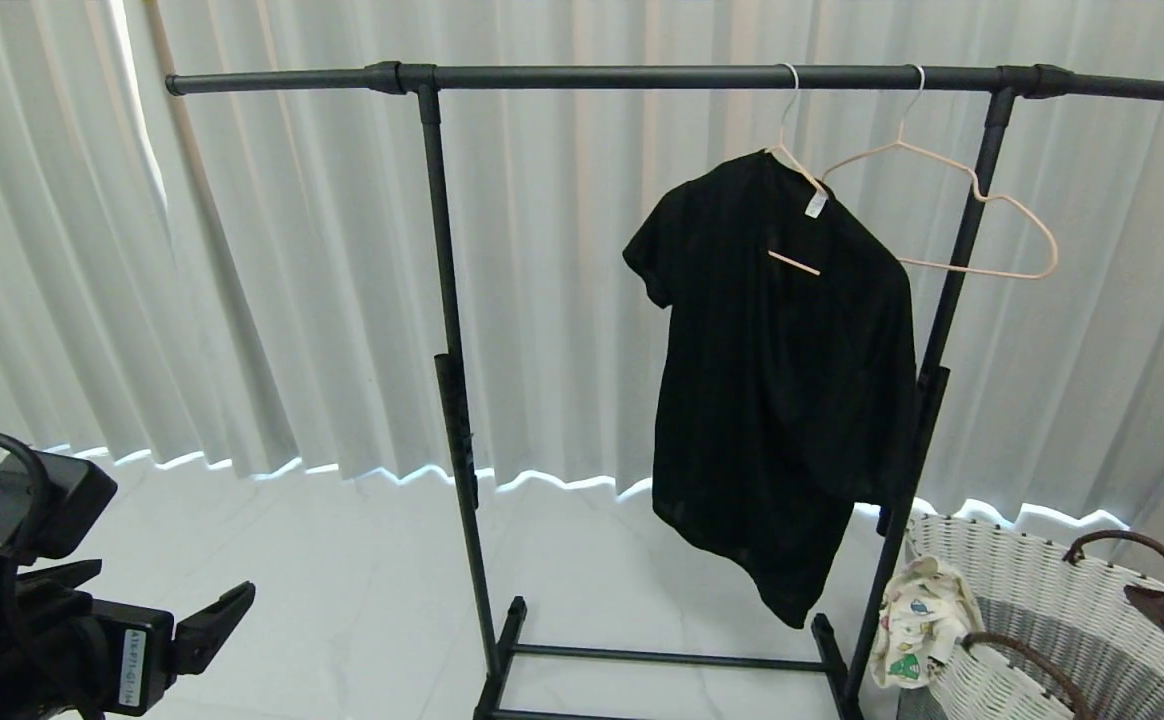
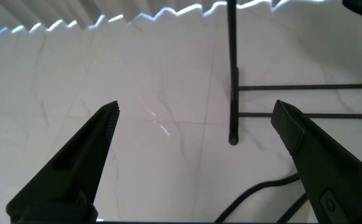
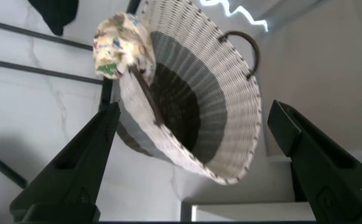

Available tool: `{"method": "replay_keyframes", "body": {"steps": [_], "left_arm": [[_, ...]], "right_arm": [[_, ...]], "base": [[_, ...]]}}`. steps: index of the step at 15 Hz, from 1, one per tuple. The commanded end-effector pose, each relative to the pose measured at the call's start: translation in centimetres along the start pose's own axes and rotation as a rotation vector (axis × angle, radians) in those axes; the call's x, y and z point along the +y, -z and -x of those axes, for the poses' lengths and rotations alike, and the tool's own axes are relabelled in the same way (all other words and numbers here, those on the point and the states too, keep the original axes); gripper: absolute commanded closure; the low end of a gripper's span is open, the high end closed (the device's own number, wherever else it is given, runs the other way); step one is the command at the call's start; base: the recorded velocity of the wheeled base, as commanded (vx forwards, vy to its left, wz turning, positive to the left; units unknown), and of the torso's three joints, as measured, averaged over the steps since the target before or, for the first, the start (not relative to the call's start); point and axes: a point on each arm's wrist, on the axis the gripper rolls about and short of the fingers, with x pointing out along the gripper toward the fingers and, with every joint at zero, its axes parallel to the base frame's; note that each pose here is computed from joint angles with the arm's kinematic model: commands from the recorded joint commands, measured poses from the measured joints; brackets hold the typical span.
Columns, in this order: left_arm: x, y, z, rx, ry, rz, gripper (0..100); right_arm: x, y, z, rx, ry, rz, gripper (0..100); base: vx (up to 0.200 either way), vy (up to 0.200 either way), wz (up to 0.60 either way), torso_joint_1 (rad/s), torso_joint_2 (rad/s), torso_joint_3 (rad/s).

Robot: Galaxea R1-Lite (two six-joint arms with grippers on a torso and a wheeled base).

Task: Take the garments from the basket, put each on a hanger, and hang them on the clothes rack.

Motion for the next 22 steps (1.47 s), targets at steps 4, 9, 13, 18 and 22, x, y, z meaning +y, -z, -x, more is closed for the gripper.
{"method": "replay_keyframes", "body": {"steps": [4, 9, 13, 18, 22], "left_arm": [[-0.7, -0.5, -0.4, 0.0, 0.041, -0.025, 0], [-1.1, -0.4, -0.6, 0.011, 0.06, -0.041, 0], [-1.2, 0.2, -0.7, 0.033, 0.062, -0.048, 0], [-1.3, 0.3, -1.1, 0.055, 0.063, -0.056, 0], [-1.8, 0.3, -1.7, 0.086, 0.081, -0.077, 0]], "right_arm": [[1.0, 0.7, -3.3, 0.068, -0.041, -0.004, 0], [1.8, 2.4, -7.8, 0.214, -0.021, -0.009, 0], [3.5, 4.2, -12.3, 0.301, -0.031, 0.006, 0], [4.2, 6.2, -17.2, 0.372, -0.005, -0.022, 0], [4.4, 6.5, -18.3, 0.363, -0.001, -0.029, 0]], "base": [[0.2, 0.0, 0.0, 0.002, 0.0, 0.001], [0.16, 0.0, 0.0, 0.001, 0.0, 0.001], [0.0, 0.0, 0.0, 0.0, 0.0, 0.0], [0.0, 0.0, 0.0, 0.0, 0.0, 0.0], [0.0, 0.0, 0.0, 0.0, 0.0, 0.0]]}}
